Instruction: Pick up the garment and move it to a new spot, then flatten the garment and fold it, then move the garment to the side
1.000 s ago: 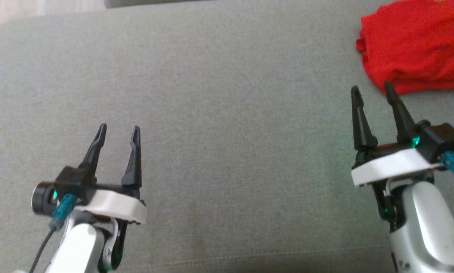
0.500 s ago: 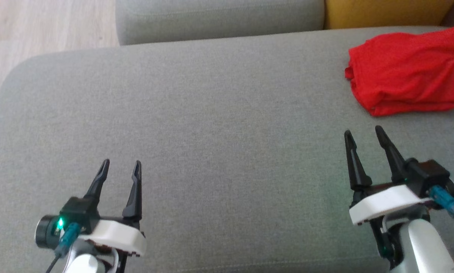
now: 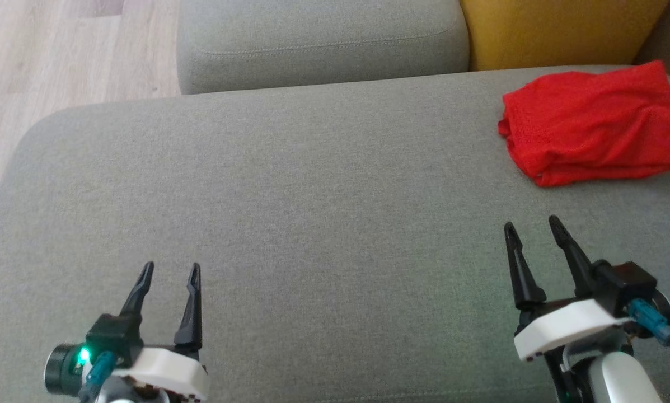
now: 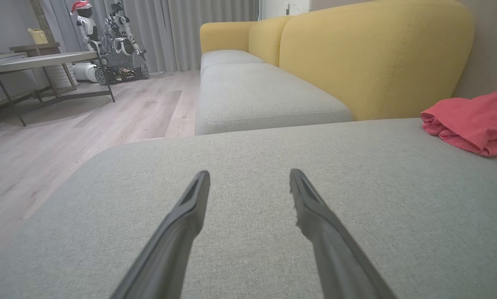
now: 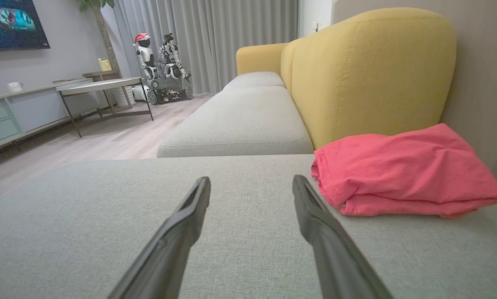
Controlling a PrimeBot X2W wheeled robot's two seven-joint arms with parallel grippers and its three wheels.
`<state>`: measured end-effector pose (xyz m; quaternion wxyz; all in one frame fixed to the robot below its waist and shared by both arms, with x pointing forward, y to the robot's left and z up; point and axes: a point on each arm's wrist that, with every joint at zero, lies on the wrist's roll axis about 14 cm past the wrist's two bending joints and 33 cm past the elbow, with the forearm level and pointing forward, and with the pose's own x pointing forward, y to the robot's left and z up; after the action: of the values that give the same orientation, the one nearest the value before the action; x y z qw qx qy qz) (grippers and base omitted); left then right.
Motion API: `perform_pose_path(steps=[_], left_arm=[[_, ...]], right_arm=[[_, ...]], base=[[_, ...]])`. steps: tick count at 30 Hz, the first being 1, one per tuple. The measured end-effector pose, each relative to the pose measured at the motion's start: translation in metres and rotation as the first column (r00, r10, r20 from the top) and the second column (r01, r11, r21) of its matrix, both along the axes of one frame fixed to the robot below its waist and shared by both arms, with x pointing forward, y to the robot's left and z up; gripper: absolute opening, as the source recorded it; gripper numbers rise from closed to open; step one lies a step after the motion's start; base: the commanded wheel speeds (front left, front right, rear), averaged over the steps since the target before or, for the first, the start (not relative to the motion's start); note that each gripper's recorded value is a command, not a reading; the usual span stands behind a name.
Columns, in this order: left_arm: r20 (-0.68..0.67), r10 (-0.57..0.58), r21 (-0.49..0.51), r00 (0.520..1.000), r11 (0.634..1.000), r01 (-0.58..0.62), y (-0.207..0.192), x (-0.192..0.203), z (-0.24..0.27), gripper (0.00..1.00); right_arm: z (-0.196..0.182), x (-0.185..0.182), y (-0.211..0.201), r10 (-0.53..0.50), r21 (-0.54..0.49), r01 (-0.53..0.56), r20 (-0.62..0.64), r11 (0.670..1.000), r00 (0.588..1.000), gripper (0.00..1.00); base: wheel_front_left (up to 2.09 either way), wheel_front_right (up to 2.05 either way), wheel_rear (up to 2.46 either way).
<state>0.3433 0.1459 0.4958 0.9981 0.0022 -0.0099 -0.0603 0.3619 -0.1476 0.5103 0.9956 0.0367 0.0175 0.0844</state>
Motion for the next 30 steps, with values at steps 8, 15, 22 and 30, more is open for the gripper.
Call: perform_pose_path(steps=[8, 15, 22, 30], left_arm=[[0.017, -0.003, -0.001, 1.000, 1.000, 0.003, -0.0013, 0.0005, 0.0067, 1.00], [0.010, -0.004, -0.007, 1.000, 1.000, 0.004, -0.0013, 0.0010, 0.0054, 1.00], [0.003, -0.007, -0.004, 1.000, 1.000, 0.007, -0.0018, 0.0012, 0.0033, 1.00], [-0.008, -0.014, -0.002, 1.000, 1.000, 0.014, -0.0053, 0.0003, -0.0002, 1.00]], right_arm=[[0.0018, -0.0037, 0.0001, -0.005, 0.002, 0.005, -0.001, 1.000, 1.000, 1.00], [0.0008, -0.0035, -0.0001, -0.006, 0.000, 0.006, -0.008, 1.000, 1.000, 1.00], [-0.0009, -0.0029, 0.0003, -0.005, 0.001, 0.005, -0.013, 1.000, 1.000, 1.00], [-0.0029, -0.0019, 0.0011, -0.003, 0.002, 0.003, -0.020, 1.000, 1.000, 1.00]], base=[[0.00, 0.00, 0.00], [0.00, 0.00, 0.00], [0.00, 0.00, 0.00], [0.00, 0.00, 0.00]])
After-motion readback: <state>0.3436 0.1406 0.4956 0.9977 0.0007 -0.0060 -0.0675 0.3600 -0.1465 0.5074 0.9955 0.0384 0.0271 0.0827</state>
